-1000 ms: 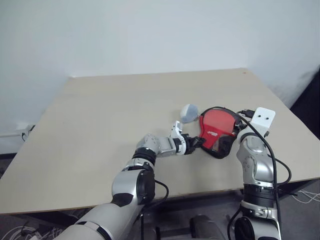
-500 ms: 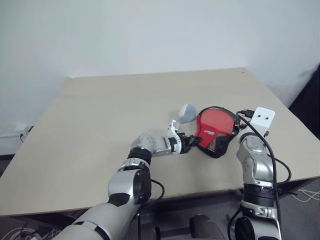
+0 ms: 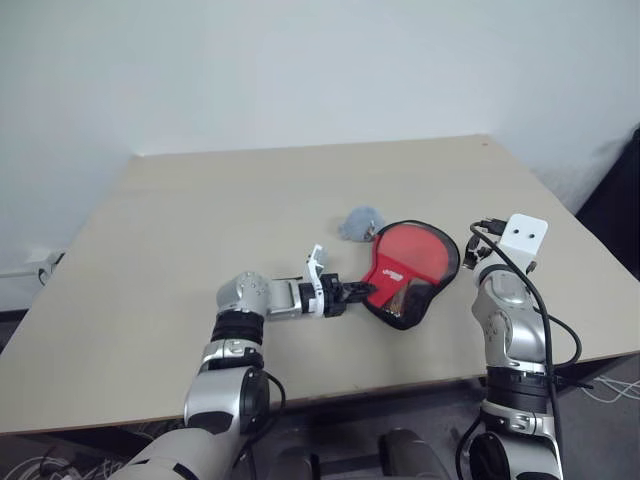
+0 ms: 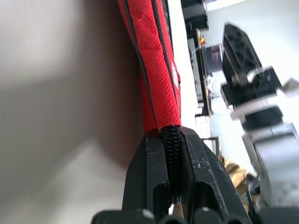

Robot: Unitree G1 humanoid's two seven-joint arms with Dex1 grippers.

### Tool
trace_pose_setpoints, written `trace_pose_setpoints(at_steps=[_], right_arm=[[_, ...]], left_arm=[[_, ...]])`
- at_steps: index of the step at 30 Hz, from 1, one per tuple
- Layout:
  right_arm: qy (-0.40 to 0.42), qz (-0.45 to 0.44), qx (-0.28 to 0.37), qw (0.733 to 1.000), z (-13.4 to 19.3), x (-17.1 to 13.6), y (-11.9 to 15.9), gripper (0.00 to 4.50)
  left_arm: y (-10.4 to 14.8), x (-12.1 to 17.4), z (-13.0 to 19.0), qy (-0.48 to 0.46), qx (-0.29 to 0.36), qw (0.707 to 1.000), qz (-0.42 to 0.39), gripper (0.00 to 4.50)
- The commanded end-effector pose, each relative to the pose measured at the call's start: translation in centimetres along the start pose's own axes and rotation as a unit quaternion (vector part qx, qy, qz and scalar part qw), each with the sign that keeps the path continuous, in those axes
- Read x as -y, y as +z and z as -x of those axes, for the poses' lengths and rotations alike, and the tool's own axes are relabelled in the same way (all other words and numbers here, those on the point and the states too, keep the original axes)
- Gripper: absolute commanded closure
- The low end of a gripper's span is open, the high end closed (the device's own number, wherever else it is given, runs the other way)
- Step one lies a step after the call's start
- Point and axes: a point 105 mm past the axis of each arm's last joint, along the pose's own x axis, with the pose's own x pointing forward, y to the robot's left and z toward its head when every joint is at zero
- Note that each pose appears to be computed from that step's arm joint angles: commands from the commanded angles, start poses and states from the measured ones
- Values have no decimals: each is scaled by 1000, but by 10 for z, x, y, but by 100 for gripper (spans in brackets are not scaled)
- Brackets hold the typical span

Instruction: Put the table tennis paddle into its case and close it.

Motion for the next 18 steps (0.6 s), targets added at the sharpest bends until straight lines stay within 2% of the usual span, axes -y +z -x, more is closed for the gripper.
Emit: trace_pose_setpoints(at_steps=[1,18], right_arm=[[6,-2,35,999,1,-4,18,45],[17,5,28,999,2,-8,13,45]], left_arm=[[-5,12,13,-20,-13,999,-22,449],[-58,2,64,-14,-54,998,-19,449]])
